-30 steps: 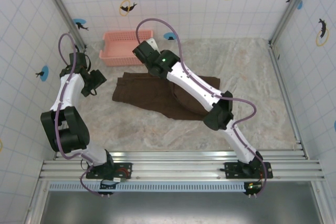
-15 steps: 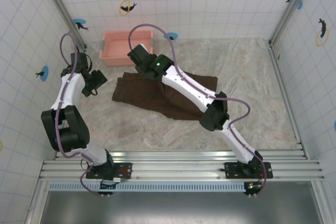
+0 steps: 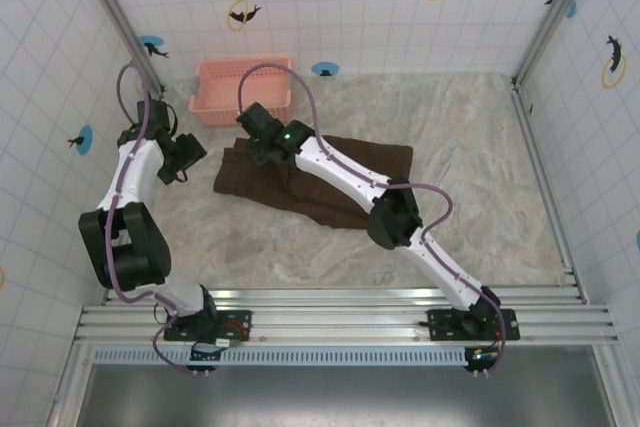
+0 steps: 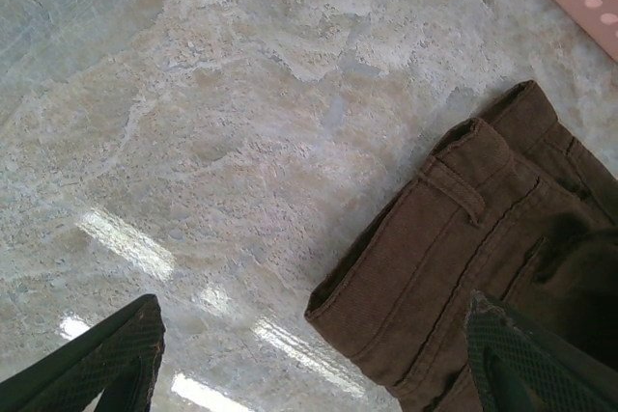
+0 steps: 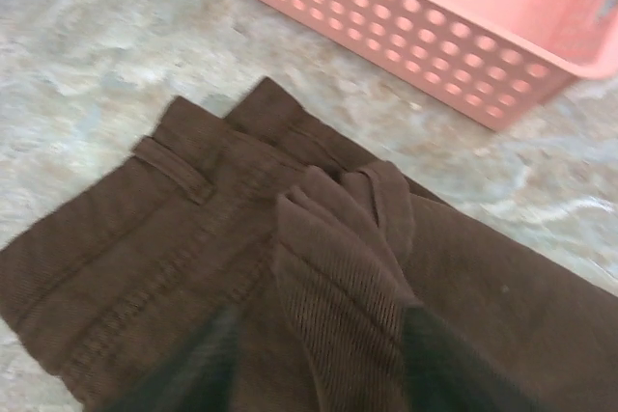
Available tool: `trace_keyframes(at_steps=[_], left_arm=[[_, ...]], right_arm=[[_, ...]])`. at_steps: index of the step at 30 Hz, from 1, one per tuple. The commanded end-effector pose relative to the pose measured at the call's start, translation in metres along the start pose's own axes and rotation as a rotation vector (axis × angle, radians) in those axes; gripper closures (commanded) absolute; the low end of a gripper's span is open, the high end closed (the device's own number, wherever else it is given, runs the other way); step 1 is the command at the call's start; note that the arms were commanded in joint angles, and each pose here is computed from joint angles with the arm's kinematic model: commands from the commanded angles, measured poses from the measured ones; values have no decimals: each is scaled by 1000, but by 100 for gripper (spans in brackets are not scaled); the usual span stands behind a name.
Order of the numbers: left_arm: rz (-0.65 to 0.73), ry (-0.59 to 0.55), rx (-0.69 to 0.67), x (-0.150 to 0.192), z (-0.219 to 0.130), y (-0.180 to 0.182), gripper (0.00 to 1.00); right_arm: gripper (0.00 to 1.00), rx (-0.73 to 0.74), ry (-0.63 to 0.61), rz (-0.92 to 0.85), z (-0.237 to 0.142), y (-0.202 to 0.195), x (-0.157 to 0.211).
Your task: Roll up the long pants
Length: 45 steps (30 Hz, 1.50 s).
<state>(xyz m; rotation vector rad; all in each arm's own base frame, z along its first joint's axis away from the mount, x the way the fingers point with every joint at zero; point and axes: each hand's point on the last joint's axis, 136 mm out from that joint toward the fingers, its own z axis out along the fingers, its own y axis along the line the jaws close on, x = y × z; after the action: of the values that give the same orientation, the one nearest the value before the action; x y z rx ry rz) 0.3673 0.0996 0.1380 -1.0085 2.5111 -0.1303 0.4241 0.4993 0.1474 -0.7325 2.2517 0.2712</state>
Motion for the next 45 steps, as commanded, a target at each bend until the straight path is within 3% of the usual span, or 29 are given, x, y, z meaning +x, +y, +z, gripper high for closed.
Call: trace_keyframes(at_steps=[1,4,10,14,20,26,30,38,45], left_arm=[[11,-20,7,-1,-16,-2,18],[-6,6,12,6,-6,-4,18],[-45,33,109,20,18,-34,16],[-35,92,234,26,37,-78,14],[-40,142,366,32,50,-131,11],[-44,169,440,31,60,-165,11],[-29,173,461,30,63,-184,11],[0,217,459,45,84,-206,12],[16,263,396,57,91,-195,14]], right_arm=[[4,-109,-154,0,-26,36,-44],[1,1,-147,-58,-51,19,-47],[1,218,-43,35,-86,-85,-32],[1,313,69,171,-92,-161,20],[1,396,193,334,-100,-230,110],[1,452,321,385,-105,-254,186],[1,462,370,409,-107,-257,215],[1,461,377,521,-116,-275,243],[1,483,370,540,-136,-293,245]])
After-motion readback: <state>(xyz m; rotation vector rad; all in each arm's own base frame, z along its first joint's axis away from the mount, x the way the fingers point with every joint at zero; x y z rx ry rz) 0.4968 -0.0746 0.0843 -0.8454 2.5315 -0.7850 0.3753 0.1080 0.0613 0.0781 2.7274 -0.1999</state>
